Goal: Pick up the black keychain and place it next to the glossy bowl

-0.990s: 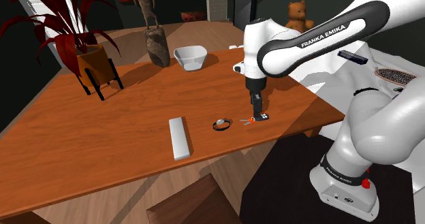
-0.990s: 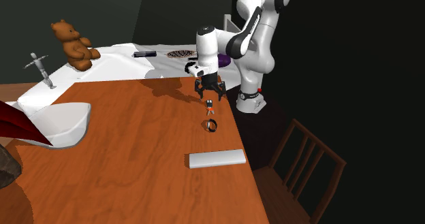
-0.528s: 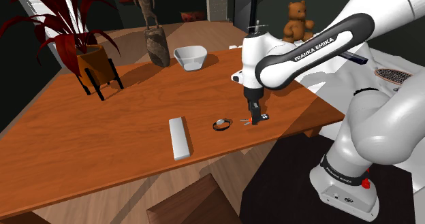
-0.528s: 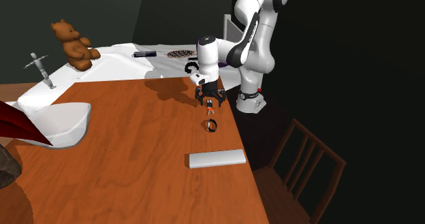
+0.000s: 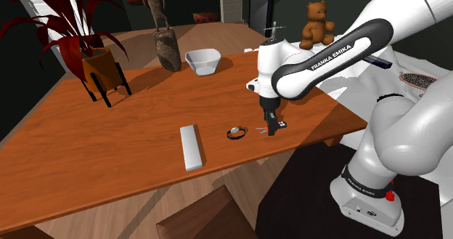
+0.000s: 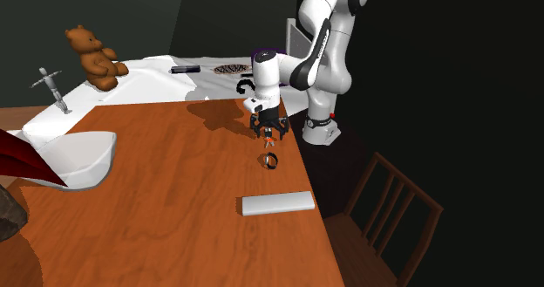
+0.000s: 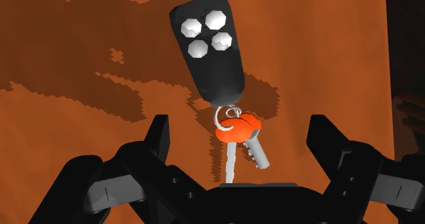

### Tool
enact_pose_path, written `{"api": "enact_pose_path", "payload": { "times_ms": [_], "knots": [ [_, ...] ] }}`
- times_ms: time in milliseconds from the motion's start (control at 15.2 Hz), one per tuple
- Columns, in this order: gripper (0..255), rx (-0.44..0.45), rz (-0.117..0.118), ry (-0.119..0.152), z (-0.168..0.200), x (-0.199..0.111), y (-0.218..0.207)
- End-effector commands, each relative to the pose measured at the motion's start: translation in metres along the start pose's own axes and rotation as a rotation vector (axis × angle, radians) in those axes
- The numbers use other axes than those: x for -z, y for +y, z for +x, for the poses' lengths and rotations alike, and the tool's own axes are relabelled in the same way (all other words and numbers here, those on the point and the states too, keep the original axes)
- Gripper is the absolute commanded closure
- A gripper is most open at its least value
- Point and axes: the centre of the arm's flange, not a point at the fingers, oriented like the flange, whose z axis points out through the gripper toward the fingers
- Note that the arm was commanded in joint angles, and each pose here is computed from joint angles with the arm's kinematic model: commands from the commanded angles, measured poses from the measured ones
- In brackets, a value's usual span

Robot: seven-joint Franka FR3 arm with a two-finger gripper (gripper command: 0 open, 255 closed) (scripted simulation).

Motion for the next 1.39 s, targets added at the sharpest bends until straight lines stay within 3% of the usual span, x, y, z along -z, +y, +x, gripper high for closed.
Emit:
{"api": "enact_pose_path", "payload": {
  "times_ms": [0,66,660,1320],
  "knots": [
    [0,0.0,0.0,0.0,0.0,0.0,0.0],
    [255,0.0,0.0,0.0,0.0,0.0,0.0],
    [255,0.0,0.0,0.0,0.0,0.0,0.0],
    [255,0.0,0.0,0.0,-0.004,0.053,-0.001]
  ]
}}
